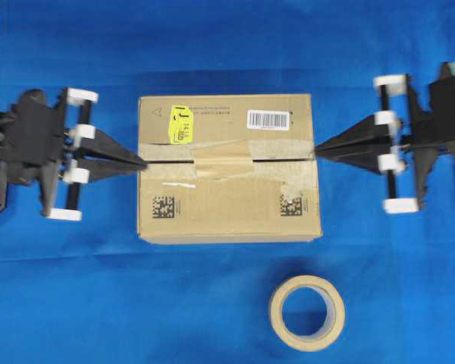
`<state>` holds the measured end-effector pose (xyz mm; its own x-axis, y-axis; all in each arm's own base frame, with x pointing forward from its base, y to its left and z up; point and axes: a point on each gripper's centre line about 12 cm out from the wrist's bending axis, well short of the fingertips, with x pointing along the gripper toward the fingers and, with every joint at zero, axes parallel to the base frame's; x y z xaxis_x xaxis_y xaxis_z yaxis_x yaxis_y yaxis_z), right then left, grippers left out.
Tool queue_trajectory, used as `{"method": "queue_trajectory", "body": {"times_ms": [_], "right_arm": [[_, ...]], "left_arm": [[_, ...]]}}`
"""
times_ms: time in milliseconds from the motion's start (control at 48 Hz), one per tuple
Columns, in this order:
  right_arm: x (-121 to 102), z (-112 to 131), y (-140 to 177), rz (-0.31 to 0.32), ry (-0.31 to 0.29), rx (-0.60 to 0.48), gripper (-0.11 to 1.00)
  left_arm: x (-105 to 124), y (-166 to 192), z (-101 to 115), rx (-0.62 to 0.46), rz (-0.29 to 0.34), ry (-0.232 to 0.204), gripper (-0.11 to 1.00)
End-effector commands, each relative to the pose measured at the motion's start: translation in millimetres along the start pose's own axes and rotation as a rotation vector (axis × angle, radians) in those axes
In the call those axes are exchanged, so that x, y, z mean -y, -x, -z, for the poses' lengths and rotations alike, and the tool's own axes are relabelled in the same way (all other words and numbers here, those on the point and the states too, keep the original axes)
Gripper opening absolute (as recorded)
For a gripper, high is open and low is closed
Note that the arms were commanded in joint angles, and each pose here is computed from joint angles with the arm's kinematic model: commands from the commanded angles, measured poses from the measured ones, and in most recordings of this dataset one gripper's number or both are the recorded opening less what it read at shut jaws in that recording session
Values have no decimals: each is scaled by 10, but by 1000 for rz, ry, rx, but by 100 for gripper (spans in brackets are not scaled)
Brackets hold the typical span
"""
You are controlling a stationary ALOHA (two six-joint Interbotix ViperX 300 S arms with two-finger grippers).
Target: Apply tape along the seams of the closed cardboard box to seal it securely.
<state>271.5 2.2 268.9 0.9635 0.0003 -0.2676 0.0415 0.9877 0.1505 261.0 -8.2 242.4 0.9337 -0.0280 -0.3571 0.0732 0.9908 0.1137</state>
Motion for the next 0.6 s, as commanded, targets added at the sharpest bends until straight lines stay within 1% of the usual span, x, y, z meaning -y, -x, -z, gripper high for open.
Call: {"method": "queue_trajectory", "body": {"times_ms": [0, 208, 396, 459, 584], "right_arm": [[-17, -68, 139, -10, 3, 31, 1], [-1, 74, 416, -17, 6, 17, 1], [27, 252, 539, -17, 3, 3, 1], [40, 332, 555, -14, 3, -11, 1], [56, 429, 567, -11, 3, -30, 1]], "left_arm": [[-11, 166, -60, 46, -6, 4, 0], [-5, 483, -22, 111, -13, 5, 0], [17, 708, 150, 154, -17, 10, 0], [23, 757, 203, 159, -16, 24, 0], [40, 817, 319, 138, -9, 71, 0]]}}
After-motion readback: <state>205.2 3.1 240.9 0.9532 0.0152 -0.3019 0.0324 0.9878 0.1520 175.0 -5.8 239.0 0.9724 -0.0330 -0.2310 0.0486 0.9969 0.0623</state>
